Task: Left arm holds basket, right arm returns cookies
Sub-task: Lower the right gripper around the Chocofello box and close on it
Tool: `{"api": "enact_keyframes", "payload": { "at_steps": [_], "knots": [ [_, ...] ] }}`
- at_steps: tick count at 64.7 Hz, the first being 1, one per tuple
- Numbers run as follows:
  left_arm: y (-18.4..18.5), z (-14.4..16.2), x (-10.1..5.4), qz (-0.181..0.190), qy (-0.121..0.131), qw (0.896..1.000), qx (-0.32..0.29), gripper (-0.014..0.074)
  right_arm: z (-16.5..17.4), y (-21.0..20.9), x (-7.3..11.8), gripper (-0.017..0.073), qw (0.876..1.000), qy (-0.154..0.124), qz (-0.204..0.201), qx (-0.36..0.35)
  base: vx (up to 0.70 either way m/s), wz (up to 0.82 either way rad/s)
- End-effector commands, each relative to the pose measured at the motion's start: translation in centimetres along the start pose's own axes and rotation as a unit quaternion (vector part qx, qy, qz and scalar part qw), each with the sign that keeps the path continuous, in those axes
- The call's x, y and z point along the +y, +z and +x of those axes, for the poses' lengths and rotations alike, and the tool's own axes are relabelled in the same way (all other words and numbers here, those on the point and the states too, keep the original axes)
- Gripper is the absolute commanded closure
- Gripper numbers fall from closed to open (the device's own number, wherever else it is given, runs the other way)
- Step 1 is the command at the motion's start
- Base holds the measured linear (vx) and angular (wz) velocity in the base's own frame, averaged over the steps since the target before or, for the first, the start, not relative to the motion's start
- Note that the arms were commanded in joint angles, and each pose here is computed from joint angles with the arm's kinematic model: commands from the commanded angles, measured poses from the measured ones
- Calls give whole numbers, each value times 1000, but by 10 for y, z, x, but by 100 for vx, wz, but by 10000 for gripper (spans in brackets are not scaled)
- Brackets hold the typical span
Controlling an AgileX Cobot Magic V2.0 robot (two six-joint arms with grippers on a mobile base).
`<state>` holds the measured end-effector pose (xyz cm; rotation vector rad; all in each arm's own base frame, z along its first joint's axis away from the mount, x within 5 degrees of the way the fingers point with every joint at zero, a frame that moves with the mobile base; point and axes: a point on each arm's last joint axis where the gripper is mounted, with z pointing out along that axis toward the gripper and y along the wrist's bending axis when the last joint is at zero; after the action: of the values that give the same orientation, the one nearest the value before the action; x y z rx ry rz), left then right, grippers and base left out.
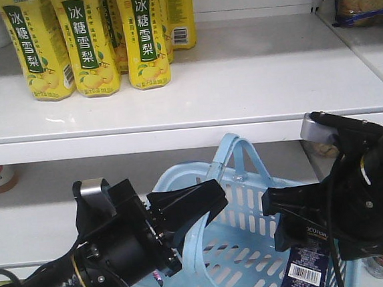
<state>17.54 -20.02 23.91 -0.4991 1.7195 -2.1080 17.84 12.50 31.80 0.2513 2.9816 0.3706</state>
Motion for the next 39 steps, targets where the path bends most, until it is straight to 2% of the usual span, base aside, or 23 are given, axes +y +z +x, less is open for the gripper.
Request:
{"api": "enact_keyframes", "payload": {
  "at_steps": [1,39],
  "knots": [
    [-3,-21,-45,174,-9,981,-87,594,-2,-6,0,24,1000,-7,2,-4,0,0],
    [-3,-21,-45,174,-9,981,-87,594,-14,17,2,24,999,-12,50,12,0,0]
  ]
}}
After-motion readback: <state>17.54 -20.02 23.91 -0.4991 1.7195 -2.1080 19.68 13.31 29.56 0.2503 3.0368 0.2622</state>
